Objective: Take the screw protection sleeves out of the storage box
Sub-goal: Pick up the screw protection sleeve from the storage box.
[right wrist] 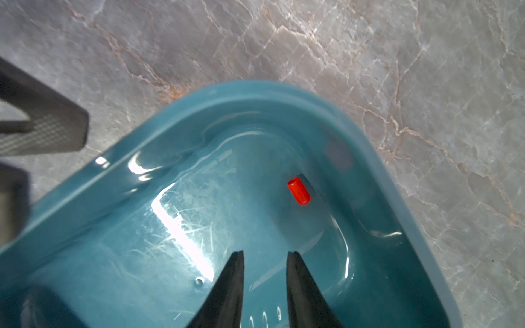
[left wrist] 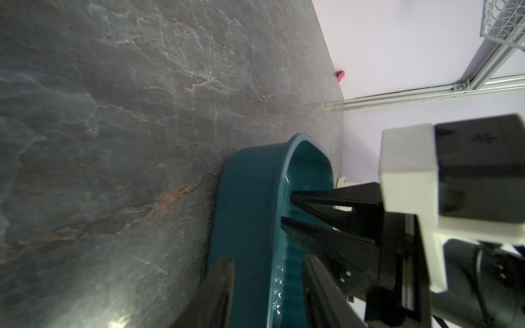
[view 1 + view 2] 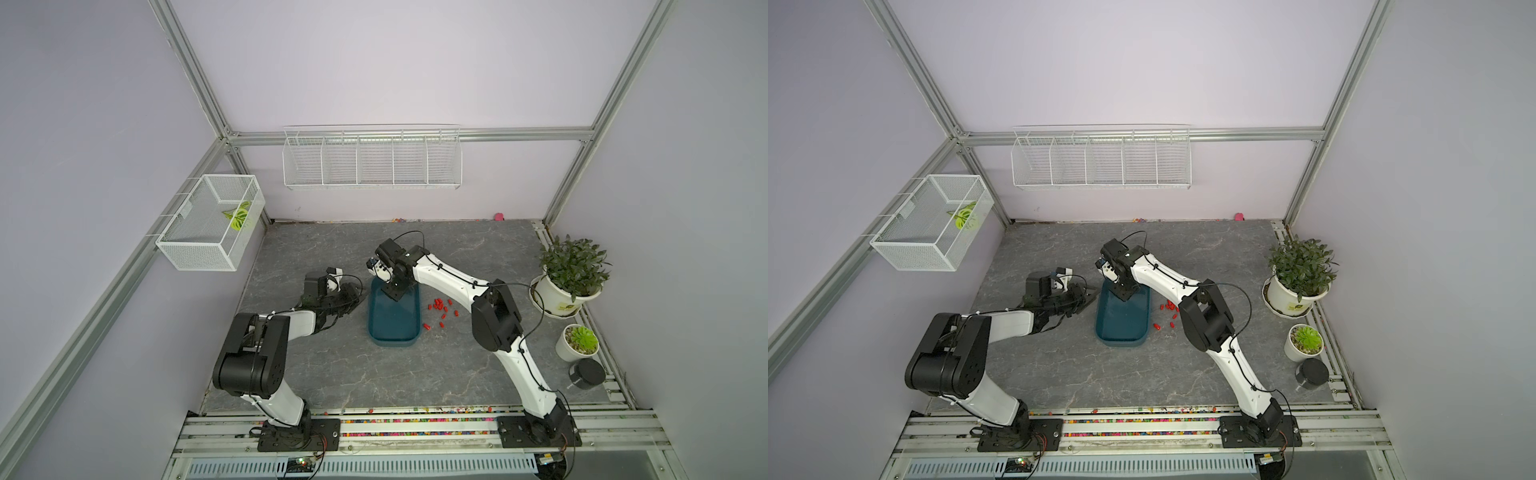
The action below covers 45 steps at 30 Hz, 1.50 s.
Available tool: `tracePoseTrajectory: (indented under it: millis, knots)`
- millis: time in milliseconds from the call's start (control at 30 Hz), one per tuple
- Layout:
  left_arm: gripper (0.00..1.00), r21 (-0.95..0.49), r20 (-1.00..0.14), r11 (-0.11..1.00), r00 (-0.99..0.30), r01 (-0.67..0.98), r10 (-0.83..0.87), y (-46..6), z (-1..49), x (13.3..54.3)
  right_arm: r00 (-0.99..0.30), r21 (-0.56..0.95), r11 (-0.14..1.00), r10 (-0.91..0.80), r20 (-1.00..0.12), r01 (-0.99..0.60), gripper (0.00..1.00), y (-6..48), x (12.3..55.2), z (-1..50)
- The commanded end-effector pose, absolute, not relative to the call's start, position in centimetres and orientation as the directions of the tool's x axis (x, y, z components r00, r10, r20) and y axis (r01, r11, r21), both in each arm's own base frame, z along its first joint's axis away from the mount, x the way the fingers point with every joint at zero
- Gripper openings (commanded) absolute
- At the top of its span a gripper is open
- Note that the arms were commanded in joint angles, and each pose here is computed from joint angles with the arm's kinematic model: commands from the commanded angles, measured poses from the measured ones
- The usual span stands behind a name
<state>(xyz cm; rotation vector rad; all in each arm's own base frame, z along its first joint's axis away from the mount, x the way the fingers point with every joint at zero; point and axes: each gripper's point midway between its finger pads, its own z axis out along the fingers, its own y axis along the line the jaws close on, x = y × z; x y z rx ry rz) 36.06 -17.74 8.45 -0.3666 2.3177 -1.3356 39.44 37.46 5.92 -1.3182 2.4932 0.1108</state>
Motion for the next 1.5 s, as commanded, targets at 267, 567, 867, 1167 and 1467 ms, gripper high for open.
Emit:
tracePoseTrajectory:
  millis: [267,567,867,1167,1467]
  knots:
    - [0.46,-0.872,-0.247,0.489,-0.867,0.004,-0.433,-17.8,9.0,36.7,-0.536,-0.057,0.585,-0.774,-0.338,-0.809,0.3,37.6,41.3,5.3]
    - [0.46,-0.872,-0.248,0.49,-0.867,0.005,-0.433,-17.7,9.0,36.7,-0.544,-0.041,0.586,-0.774,-0.324,-0.809,0.3,37.4,41.6,4.4]
    - [0.46,-0.871,-0.245,0.491,-0.868,0.002,-0.433,-17.7,8.9,36.7,-0.539,-0.045,0.58,-0.781,-0.317,-0.814,0.29,37.5,41.7,3.6]
    - [0.46,-0.871,-0.244,0.491,-0.868,0.001,-0.431,-17.8,8.9,36.7,-0.541,-0.049,0.578,-0.786,-0.299,-0.814,0.29,37.4,41.9,2.8]
    - [0.46,-0.871,-0.245,0.491,-0.869,0.001,-0.431,-17.8,8.9,36.8,-0.546,-0.045,0.58,-0.788,-0.284,-0.813,0.24,37.4,41.8,1.9]
